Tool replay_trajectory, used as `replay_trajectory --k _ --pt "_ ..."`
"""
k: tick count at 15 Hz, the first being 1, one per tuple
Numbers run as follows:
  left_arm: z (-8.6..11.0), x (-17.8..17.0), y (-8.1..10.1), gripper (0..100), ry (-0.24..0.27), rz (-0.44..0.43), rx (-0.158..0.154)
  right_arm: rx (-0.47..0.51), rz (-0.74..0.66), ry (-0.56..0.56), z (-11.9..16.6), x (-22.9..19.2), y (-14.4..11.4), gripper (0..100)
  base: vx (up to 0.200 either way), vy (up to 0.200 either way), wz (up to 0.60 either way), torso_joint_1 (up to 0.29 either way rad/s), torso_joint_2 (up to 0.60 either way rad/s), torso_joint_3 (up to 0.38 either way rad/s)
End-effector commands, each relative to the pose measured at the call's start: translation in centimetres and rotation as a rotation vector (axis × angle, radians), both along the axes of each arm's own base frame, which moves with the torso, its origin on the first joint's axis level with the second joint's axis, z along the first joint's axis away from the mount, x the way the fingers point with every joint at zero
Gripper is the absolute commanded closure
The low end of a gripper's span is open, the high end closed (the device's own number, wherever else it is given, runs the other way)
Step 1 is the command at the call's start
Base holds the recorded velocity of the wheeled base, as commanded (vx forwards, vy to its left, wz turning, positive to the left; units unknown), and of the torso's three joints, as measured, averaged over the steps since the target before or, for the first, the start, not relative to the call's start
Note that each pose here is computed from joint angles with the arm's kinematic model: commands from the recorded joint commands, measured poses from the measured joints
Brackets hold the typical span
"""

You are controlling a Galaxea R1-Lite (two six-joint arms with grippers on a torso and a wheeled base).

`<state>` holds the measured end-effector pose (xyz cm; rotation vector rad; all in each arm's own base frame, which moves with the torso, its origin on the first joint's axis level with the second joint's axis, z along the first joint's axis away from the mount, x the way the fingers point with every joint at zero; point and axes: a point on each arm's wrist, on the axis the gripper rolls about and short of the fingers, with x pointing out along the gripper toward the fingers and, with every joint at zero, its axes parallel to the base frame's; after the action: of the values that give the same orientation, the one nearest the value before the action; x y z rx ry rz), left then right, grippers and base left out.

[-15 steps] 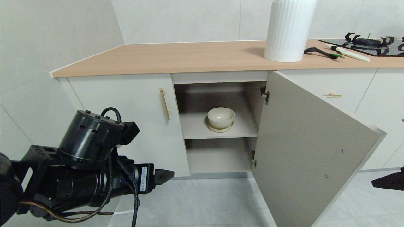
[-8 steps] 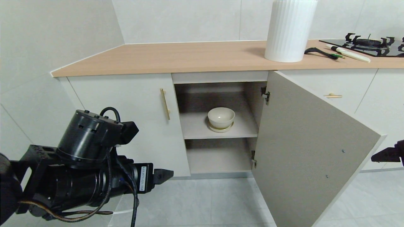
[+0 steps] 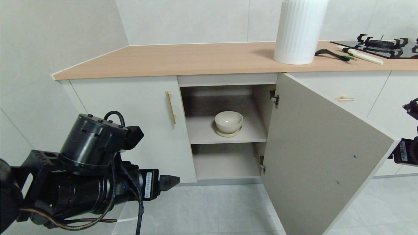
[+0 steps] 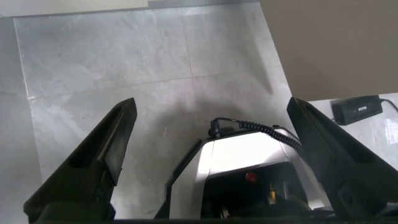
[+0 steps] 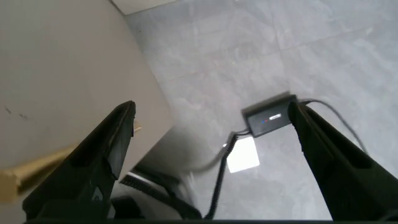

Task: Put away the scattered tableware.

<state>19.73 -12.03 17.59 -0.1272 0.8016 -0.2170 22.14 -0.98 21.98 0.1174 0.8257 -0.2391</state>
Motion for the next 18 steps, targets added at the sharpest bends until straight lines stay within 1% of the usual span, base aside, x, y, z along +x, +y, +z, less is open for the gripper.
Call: replay_trajectory --k 1,6,10,12,16,18 --pt "0.0 0.0 0.0 0 0.001 0.001 0.001 0.014 0.02 0.014 -0.4 0.4 0.7 0 0.0 0.0 0.0 0.0 0.0 0.0" --pt "0.0 0.0 0.0 0 0.001 0.001 0.001 0.042 0.085 0.024 -0.8 0.4 3.0 0 0.0 0.0 0.0 0.0 0.0 0.0" --pt "0.0 0.0 0.0 0 -0.002 0.001 -0.001 0.095 0.156 0.028 -1.4 0.0 6.0 0 0.0 0.0 0.0 0.0 0.0 0.0" --pt "0.2 -0.1 0.0 0 -0.006 0.001 -0.004 0.115 0.185 0.017 -1.8 0.0 7.2 0 0.0 0.0 0.0 0.0 0.0 0.0" --pt "0.3 -0.1 0.0 0 -0.01 -0.002 -0.008 0.136 0.281 -0.054 -2.8 0.0 9.5 0 0.0 0.0 0.0 0.0 0.0 0.0" --pt "0.5 -0.2 0.1 0 -0.019 0.001 -0.012 0.184 0.317 -0.077 -3.4 0.5 11.4 0 0.0 0.0 0.0 0.0 0.0 0.0"
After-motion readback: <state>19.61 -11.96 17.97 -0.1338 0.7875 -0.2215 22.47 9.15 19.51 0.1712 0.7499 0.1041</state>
